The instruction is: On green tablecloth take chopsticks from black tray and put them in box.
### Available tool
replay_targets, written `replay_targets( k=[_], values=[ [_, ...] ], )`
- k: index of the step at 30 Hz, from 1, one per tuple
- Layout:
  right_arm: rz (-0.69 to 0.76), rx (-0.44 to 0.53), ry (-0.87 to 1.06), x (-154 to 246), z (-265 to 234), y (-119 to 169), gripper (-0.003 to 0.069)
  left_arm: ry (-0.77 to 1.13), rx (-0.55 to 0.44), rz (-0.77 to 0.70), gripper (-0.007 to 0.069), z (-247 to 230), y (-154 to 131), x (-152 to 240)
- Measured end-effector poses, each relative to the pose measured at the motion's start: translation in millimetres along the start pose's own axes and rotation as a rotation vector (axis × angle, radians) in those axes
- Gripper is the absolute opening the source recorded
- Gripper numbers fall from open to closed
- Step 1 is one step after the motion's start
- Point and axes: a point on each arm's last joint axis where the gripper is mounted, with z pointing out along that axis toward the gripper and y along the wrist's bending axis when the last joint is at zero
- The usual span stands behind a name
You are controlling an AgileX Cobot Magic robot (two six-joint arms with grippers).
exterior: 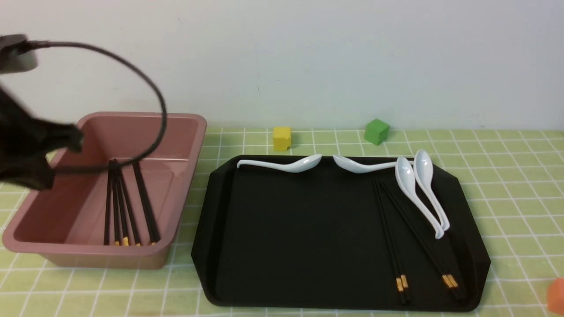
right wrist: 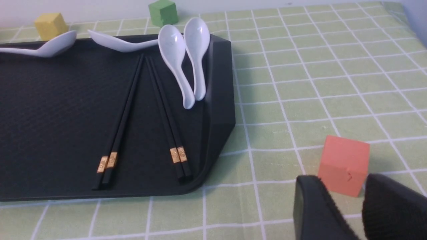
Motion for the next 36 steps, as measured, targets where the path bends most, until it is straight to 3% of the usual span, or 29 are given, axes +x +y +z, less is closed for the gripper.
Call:
replay_targets(
  k=[9,13,36],
  values=[
    [0.000,0.000,0.000,0.0,0.0,0.0,0.0239,-0.339,0.175,-0.076,-0.0013,-8.5,9.7,102.2],
    [0.000,0.000,0.000,0.0,0.0,0.0,0.0239,-0.430,0.228,-0.135,-0.0013,-3.4,12.7,126.9],
    [0.000,0.000,0.000,0.0,0.0,0.0,0.0239,-0.452,0.256,-0.164,-0.0013,4.0,13.8,141.4]
  ],
)
